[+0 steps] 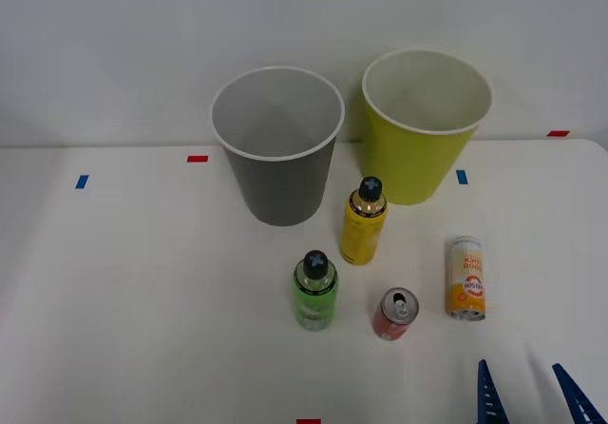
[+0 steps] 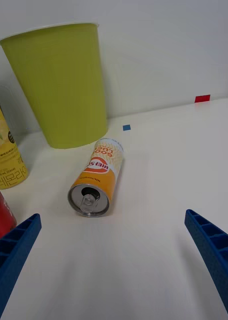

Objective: Put cans in the gray bin, plastic bottles in the light green bin

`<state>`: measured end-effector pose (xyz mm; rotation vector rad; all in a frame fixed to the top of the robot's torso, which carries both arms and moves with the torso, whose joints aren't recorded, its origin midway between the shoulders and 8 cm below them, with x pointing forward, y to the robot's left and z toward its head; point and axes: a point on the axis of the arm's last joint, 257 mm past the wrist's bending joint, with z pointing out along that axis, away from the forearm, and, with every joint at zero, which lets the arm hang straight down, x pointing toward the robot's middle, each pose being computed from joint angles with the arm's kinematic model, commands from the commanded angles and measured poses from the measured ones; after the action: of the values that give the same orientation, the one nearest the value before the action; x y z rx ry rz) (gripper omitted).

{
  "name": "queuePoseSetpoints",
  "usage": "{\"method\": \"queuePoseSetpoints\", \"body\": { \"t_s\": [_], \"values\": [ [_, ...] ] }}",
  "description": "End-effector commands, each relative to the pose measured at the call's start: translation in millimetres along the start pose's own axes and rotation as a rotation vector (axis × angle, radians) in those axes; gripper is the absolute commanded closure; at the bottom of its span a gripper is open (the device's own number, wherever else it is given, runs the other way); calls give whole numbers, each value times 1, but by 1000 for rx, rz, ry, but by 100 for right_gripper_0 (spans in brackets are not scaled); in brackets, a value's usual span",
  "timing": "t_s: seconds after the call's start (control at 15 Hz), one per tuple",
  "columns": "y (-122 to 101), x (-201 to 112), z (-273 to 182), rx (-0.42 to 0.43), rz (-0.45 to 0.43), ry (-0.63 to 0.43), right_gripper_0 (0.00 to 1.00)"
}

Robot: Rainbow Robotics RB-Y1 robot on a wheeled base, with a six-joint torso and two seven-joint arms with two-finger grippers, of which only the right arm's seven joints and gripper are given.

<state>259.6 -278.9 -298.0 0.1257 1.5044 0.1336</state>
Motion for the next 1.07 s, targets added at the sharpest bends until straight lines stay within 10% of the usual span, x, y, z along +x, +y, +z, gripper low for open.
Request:
{"method": "queuePoseSetpoints", "body": {
  "t_s": [0.07, 1.07],
  "values": [
    [0, 0, 0, 0, 0, 0, 0],
    [0, 0, 0, 0, 0, 0, 0]
  ]
}}
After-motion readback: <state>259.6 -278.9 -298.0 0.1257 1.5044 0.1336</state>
